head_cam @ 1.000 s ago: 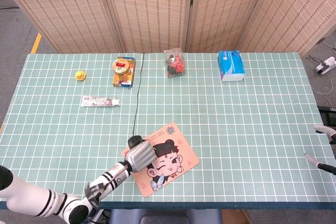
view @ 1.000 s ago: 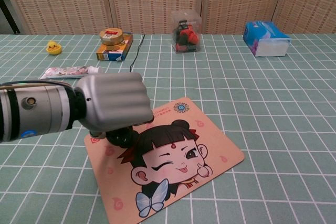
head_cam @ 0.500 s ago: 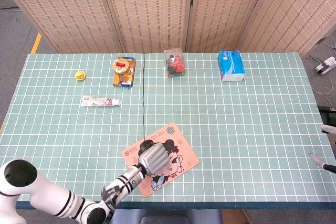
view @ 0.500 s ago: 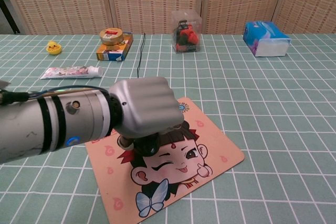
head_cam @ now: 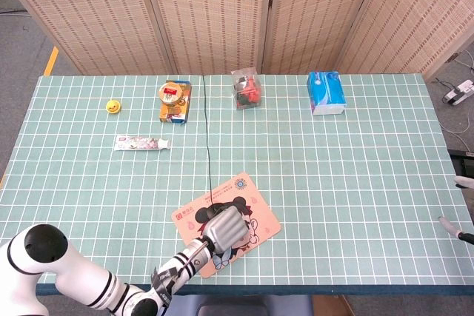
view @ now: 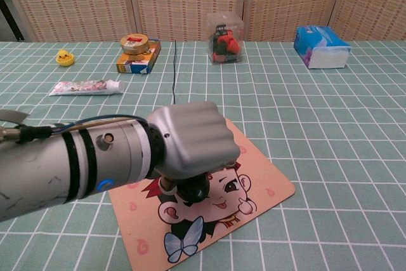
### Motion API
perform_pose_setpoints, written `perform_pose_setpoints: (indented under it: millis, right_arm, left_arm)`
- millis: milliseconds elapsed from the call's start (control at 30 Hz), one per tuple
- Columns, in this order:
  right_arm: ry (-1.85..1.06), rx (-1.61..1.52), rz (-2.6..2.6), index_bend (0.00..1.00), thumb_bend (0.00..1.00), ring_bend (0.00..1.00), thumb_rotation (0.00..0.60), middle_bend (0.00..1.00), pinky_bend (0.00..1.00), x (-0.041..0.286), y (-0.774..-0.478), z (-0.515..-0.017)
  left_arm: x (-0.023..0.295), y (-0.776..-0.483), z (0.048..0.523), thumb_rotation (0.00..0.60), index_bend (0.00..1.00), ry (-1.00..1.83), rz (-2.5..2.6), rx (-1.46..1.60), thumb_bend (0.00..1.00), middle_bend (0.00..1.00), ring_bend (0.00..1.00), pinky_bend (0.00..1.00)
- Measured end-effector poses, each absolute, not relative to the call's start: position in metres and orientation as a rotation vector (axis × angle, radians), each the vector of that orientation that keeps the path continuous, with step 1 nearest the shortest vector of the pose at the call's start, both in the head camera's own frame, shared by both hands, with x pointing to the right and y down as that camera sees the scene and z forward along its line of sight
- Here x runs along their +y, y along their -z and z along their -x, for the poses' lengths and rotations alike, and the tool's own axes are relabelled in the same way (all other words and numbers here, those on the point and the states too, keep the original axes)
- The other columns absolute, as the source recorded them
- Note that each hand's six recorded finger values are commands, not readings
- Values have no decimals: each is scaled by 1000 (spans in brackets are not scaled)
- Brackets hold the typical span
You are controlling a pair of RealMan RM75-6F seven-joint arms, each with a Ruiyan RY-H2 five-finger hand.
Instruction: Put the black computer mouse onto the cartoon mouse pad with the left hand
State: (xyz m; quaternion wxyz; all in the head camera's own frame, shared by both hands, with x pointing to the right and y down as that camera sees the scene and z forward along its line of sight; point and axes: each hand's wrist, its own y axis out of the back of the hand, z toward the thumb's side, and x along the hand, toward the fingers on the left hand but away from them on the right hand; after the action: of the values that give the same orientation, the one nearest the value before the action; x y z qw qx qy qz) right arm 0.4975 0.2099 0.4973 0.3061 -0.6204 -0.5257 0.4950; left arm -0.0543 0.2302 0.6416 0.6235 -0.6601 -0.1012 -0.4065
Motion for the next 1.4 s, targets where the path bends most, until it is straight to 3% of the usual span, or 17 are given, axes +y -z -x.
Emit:
perform_pose_setpoints:
  millis: [200, 400, 567, 1233, 1400]
  right_arm:
    - [-1309, -1388, 1644, 277, 18, 262, 600, 349, 413, 210, -497, -497]
    - [-1305, -1385, 1648, 277, 18, 262, 600, 349, 413, 210, -497, -496]
    - [-1305, -1379, 1652, 277, 18, 262, 600, 349, 413, 210, -498, -495]
    - [-1327, -1334, 1656, 277, 18, 262, 600, 349, 413, 210, -505, -487]
    - [-1332, -1315, 1658, 277, 18, 262, 600, 349, 413, 211, -508, -482]
  left_arm:
    - [234, -636, 49, 600, 571, 922, 1525, -225, 192, 894, 1000, 1000]
    - [232, -637, 52, 600, 276, 939, 1514, -223, 191, 894, 1000, 1000]
    - [229, -637, 57, 600, 142, 954, 1507, -229, 189, 894, 1000, 1000]
    - [207, -603, 102, 600, 266, 947, 1456, -132, 189, 847, 999, 1000]
    - [195, -588, 128, 600, 291, 909, 1475, -19, 188, 811, 938, 1000]
